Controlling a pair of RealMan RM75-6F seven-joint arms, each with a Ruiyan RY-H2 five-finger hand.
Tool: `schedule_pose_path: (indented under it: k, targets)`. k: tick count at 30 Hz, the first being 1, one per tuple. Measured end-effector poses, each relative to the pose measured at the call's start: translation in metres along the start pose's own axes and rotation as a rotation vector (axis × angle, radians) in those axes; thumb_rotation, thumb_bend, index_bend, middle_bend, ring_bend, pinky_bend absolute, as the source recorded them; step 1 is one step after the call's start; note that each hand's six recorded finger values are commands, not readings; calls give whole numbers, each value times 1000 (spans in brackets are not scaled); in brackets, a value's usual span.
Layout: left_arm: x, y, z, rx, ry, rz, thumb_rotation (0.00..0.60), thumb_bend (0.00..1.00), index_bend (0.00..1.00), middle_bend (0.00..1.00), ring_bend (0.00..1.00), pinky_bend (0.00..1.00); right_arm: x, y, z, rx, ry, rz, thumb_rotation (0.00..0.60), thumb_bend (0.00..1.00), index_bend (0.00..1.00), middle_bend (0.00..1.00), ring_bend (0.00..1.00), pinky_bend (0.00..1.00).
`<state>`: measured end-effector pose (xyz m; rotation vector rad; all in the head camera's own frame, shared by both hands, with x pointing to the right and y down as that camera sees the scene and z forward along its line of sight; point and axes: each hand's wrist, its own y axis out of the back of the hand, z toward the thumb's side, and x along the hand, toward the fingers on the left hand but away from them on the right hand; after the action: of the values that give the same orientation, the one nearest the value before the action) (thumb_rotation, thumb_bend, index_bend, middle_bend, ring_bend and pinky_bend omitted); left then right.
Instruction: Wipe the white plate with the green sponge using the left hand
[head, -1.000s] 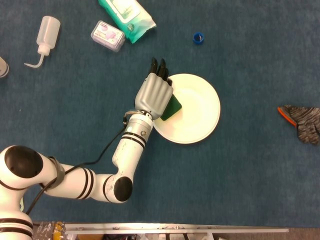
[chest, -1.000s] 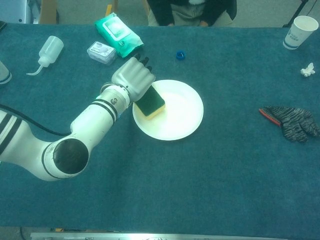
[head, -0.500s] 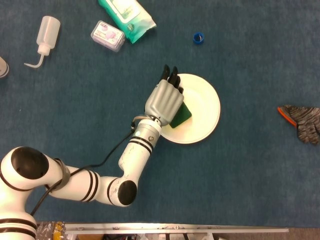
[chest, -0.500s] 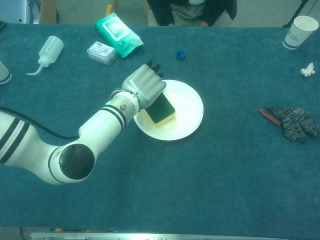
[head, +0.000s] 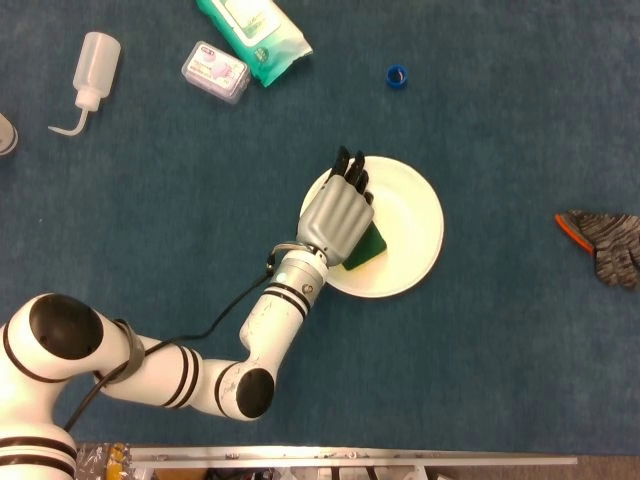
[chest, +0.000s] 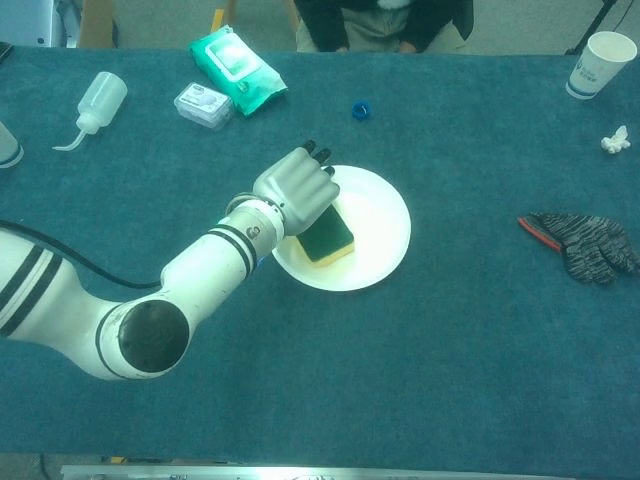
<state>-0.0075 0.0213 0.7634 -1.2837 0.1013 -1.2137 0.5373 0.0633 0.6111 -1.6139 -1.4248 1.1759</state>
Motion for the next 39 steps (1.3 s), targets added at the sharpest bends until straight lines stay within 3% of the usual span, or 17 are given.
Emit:
schedule_pose_path:
  k: [9, 15, 28, 39]
  targets:
    - [-8, -9, -8, 47, -4, -47, 600, 328, 570, 163, 6, 73, 0, 0, 0, 0, 2, -2, 600, 388, 389, 394, 243, 450]
    - [-15, -4, -15, 42, 3, -46, 600, 328, 570, 163, 6, 73, 0, 0, 2, -2, 6, -2, 600, 388, 389, 394, 243, 450]
    - [-14, 17, -19, -17, 11, 43, 600, 328, 572, 164, 6, 73, 2, 2, 3, 0, 8, -9, 600, 388, 389, 394, 243, 450]
    - [-5, 24, -17, -93, -5, 181, 600, 328, 572, 171, 6, 73, 1, 0, 3, 1, 5, -4, 600, 388, 389, 394, 243, 450]
